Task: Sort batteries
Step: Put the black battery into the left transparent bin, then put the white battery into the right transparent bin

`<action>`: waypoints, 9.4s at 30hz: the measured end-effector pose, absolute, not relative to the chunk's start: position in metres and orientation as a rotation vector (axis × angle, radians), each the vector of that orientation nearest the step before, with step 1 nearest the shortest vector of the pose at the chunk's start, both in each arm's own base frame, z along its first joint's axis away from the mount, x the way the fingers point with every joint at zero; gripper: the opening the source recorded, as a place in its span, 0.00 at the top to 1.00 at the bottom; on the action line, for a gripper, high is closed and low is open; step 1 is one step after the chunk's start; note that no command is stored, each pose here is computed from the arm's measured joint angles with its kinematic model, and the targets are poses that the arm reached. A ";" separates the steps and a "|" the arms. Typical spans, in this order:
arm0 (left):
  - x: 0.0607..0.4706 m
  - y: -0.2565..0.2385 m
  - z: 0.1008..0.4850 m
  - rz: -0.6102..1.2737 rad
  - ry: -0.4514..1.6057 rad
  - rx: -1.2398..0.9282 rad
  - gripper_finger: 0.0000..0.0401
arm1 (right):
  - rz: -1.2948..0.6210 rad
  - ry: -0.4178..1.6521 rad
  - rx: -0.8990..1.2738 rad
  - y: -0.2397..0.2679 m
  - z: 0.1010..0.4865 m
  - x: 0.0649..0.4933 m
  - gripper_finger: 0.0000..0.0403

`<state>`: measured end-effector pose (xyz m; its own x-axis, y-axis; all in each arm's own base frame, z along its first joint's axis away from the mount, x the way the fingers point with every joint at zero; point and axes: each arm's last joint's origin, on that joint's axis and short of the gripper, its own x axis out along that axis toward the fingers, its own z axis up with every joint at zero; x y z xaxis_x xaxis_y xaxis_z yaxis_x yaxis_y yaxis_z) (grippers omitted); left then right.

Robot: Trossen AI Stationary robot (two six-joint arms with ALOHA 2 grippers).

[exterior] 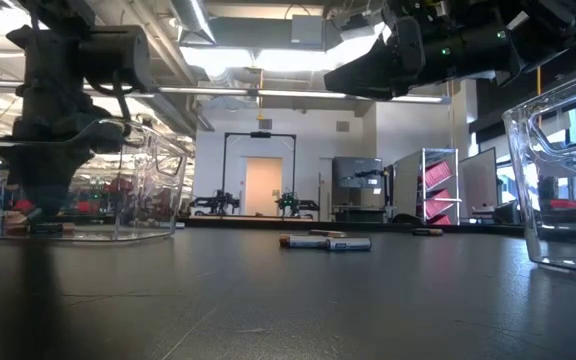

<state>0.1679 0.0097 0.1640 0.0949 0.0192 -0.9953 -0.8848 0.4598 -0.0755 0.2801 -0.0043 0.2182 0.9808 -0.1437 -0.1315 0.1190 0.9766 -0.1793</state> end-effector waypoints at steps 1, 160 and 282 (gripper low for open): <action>0.169 0.010 0.164 0.801 1.293 -0.865 0.81 | -0.133 0.144 -0.172 -0.004 0.218 0.280 0.51; 0.295 -0.032 0.216 0.075 -0.111 0.225 0.79 | 0.178 0.015 -0.212 0.007 0.232 0.321 0.96; 0.169 -0.013 0.254 0.304 0.423 -0.295 0.61 | -0.184 0.699 0.164 -0.113 0.115 0.213 0.92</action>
